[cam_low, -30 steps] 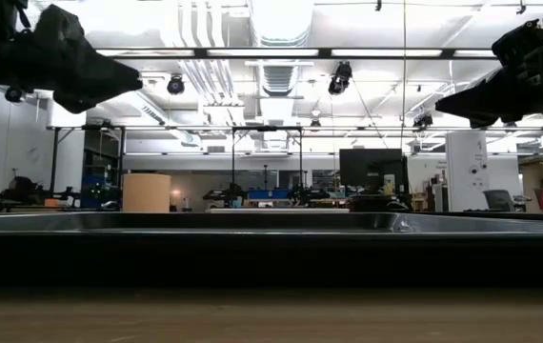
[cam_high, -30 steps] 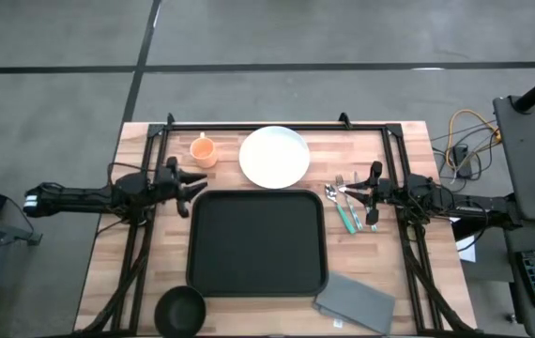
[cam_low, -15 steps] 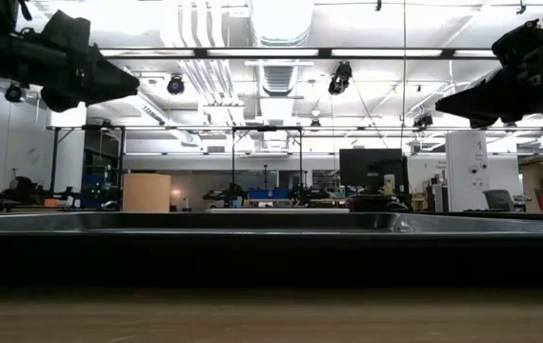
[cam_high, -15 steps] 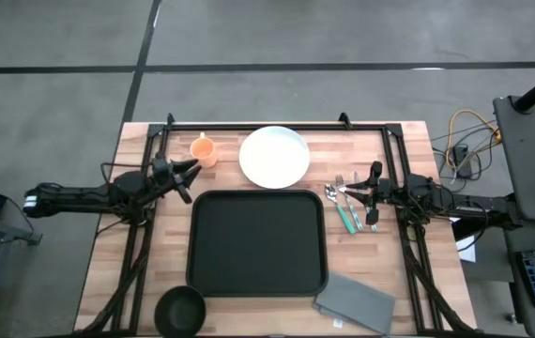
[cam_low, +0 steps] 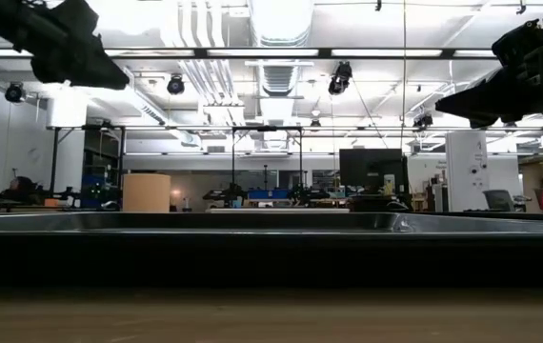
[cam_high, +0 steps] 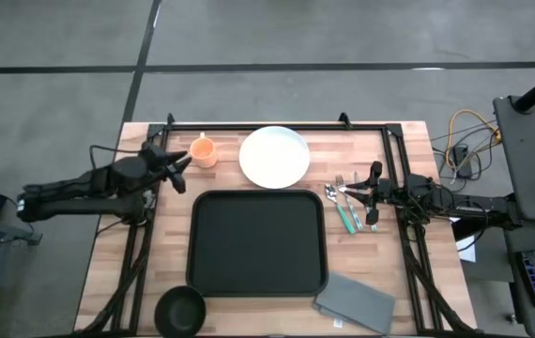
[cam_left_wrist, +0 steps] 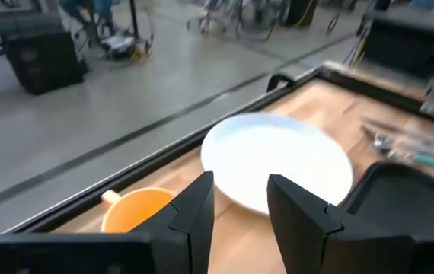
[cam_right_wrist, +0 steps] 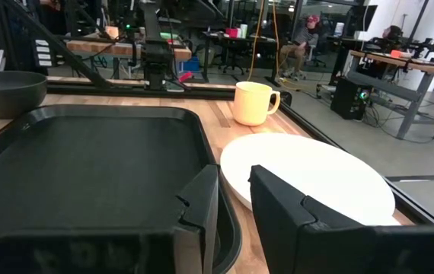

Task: Set up tray
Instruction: Put the orange mug on the black tray

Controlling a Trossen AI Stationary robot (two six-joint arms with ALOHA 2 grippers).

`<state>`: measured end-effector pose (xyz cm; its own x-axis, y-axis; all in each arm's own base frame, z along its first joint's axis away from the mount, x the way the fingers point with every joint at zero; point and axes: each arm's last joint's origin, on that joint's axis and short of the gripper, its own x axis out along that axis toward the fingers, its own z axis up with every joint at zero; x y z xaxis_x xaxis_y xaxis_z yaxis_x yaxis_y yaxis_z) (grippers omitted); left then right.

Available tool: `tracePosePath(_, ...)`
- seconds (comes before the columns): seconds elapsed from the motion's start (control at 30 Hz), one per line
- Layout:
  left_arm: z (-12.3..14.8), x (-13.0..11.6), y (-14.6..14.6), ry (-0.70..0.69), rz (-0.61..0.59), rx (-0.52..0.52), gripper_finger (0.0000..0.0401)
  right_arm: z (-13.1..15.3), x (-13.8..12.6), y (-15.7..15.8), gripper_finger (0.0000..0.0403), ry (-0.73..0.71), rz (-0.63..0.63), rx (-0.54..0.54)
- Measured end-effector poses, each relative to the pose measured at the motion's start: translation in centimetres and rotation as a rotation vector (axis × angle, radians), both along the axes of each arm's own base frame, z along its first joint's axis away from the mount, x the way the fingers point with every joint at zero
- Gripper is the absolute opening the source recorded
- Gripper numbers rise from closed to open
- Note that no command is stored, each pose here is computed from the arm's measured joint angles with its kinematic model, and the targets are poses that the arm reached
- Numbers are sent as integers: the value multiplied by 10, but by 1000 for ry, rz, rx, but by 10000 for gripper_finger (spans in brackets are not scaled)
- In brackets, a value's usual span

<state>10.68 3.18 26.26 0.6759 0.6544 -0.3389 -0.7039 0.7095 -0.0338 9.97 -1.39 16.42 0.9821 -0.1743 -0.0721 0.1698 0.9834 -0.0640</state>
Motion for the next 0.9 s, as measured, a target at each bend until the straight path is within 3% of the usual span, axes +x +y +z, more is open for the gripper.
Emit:
tracePosePath(0.3, -3, 25, 16, 170, 71, -14, 114, 0, 0, 0, 68, 1, 0, 0)
tracePosePath(0.67, -11, 39, 47, 296, 207, -14, 249, 0, 0, 0, 68, 1, 0, 0)
tracePosePath(0.9, -16, 52, 66, 334, 177, -138, 262, 0, 0, 0, 68, 1, -1, 0)
